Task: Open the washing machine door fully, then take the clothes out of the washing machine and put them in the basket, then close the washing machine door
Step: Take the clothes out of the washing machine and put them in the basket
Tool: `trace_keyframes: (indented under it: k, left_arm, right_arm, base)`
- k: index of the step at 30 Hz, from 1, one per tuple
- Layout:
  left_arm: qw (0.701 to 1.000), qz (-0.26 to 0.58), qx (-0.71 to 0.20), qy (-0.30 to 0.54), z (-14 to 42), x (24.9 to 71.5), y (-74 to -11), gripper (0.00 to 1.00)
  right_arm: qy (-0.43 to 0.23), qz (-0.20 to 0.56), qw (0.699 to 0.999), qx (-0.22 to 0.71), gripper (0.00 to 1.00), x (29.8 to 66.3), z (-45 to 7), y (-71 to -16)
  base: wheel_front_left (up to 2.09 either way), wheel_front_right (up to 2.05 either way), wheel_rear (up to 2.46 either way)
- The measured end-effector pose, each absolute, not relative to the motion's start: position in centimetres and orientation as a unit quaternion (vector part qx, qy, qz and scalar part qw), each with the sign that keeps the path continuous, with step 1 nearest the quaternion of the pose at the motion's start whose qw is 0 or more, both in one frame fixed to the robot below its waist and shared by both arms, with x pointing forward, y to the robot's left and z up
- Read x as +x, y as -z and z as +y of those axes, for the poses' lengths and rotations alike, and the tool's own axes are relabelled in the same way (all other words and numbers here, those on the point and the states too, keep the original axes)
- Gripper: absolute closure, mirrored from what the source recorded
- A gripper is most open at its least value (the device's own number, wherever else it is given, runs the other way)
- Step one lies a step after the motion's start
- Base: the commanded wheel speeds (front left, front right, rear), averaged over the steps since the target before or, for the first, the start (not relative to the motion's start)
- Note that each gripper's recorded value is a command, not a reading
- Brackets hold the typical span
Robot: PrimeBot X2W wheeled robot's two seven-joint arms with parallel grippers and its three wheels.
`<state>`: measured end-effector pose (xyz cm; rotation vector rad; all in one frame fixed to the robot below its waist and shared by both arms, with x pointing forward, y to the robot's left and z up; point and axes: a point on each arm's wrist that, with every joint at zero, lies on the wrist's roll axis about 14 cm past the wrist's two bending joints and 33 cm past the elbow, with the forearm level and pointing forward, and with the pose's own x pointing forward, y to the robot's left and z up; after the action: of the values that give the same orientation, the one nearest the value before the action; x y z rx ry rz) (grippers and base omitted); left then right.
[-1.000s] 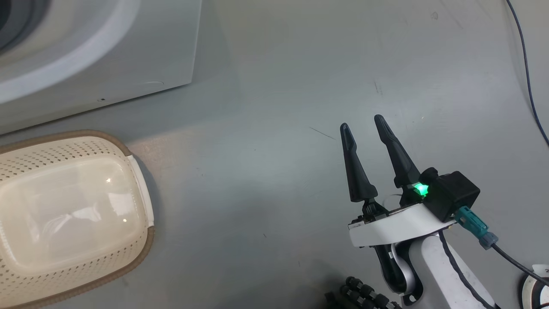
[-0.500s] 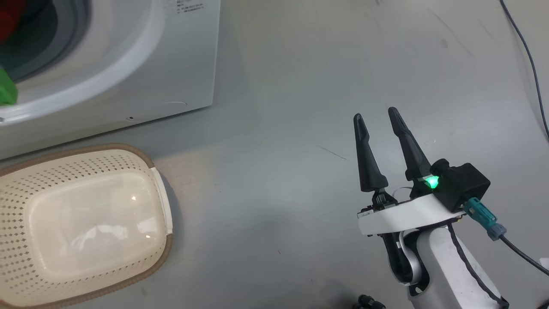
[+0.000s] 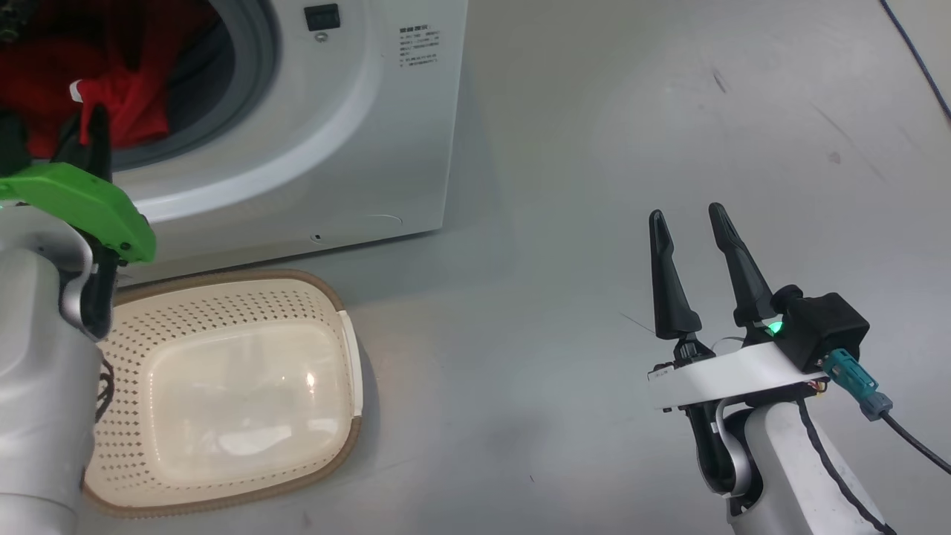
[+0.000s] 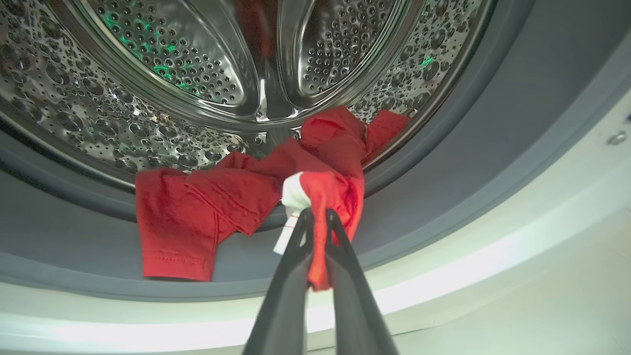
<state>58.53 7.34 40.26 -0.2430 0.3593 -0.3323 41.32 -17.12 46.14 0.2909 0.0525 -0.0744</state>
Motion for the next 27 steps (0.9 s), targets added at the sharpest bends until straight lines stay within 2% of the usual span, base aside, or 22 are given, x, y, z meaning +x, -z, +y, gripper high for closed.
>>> trace_keyframes:
  k: [11, 27]
  left_arm:
    - [0.975, 0.072, -0.111, 0.179, 8.1, 54.8, -46.2, 1.0]
    - [0.98, -0.011, -0.087, 0.178, 11.0, 49.8, -52.1, 1.0]
  right_arm:
    - [0.0, 0.017, 0.987, 0.158, 0.0, 40.5, -15.2, -47.1]
    - [-0.05, -0.002, 0.984, 0.171, 0.0, 39.0, -12.6, -48.9]
  base:
    - [0.0, 0.0, 0.0]
    - [0.0, 0.0, 0.0]
